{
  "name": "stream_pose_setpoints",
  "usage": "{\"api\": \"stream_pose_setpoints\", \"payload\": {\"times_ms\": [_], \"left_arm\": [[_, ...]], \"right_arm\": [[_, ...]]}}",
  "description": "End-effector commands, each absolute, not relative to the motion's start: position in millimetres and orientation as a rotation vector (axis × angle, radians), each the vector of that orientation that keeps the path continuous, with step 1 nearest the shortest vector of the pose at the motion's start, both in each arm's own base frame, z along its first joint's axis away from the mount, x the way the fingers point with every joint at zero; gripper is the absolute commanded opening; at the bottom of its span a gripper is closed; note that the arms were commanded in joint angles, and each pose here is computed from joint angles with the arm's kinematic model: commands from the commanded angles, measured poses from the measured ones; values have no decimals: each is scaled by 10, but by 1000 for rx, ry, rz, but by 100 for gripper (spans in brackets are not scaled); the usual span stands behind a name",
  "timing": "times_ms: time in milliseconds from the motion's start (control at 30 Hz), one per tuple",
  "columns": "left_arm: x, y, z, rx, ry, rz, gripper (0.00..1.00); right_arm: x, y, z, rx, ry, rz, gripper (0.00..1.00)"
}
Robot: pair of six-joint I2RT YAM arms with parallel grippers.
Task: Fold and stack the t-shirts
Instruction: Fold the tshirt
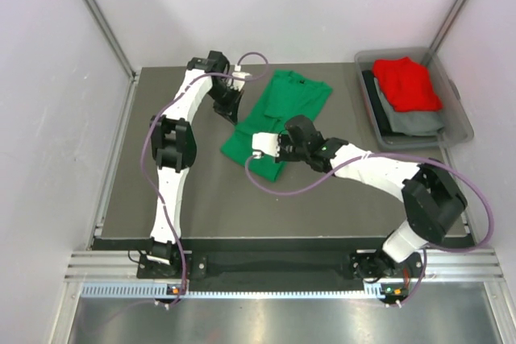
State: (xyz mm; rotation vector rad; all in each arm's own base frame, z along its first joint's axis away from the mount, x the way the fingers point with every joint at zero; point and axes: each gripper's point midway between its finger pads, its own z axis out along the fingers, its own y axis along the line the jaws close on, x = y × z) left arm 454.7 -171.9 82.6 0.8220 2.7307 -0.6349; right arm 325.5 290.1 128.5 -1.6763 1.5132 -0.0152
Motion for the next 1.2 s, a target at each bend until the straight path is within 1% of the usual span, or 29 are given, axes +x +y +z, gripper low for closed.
{"api": "stream_pose_setpoints", "payload": {"times_ms": [0, 167, 400, 667, 1033, 1067, 1100, 1133, 1167], "left_arm": [[4974, -1658, 1044, 769, 2592, -528, 0], [5175, -1757, 1112, 753, 2505, -520, 0], [5271, -2016, 1044, 818, 2452, -456, 0], [5513, -2043, 1015, 756, 2402, -406, 0], [5652, -2041, 971, 734, 2375, -366, 0], [5667, -2048, 978, 730, 2371, -362, 3], [5689, -2048, 1009, 724, 2361, -356, 37], [5704, -2043, 1038, 720, 2354, -343, 51], [5716, -2030, 1148, 701, 2341, -326, 62]], "right_arm": [[3558, 2928, 1447, -1618, 1482, -31, 0], [3747, 2816, 1405, -1598, 1512, -46, 0], [3841, 2717, 1318, -1578, 1545, -51, 0], [4042, 2615, 1156, -1539, 1597, -58, 0], [4229, 2522, 1047, -1483, 1642, -75, 0], [4251, 2515, 1064, -1463, 1647, -79, 1], [4262, 2490, 1066, -1455, 1657, -94, 14], [4273, 2476, 1102, -1444, 1657, -105, 22], [4276, 2466, 1130, -1417, 1670, -104, 28]]}}
